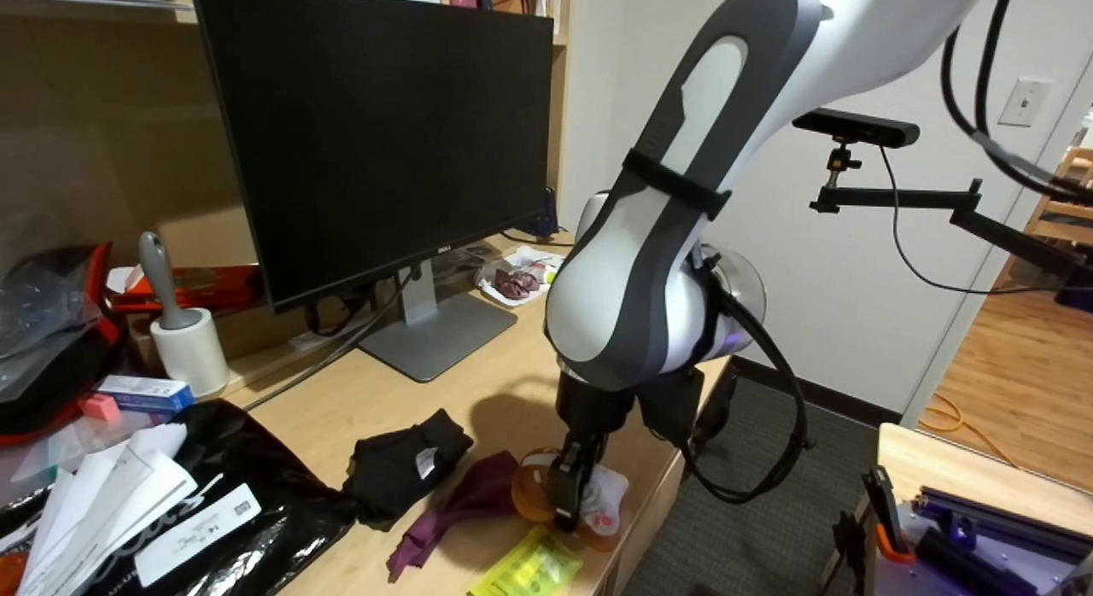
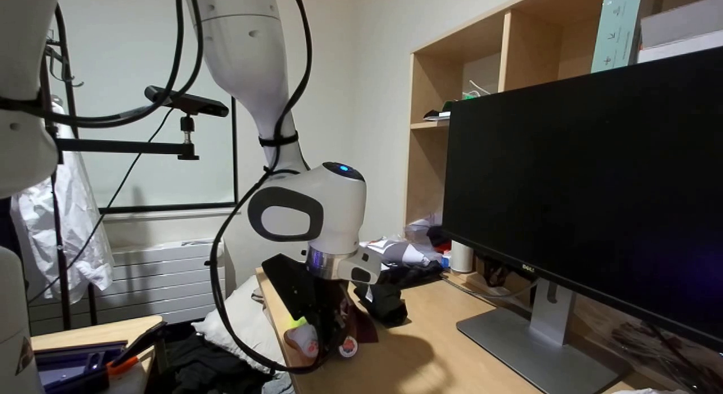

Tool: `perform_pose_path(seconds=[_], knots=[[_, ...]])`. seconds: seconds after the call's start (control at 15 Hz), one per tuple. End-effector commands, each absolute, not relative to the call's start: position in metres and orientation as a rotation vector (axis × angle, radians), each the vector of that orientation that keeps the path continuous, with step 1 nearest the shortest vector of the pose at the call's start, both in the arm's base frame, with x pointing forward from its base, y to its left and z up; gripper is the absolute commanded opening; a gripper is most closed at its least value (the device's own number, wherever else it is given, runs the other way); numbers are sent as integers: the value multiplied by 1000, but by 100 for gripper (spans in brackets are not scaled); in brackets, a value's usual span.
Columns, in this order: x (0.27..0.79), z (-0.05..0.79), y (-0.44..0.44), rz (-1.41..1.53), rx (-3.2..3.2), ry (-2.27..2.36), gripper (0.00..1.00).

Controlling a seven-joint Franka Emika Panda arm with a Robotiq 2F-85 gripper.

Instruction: Move the stuffed toy away from the computer

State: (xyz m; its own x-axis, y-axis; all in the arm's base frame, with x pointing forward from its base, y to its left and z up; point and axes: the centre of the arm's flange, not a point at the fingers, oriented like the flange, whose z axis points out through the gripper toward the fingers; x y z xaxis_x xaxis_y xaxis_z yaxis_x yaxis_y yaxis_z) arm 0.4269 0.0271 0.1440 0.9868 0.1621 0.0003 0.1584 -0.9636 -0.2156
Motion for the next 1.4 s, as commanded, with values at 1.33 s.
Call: perform_pose_path(seconds=[1.33], knots=[[412, 328, 28, -404, -2845, -509, 100]])
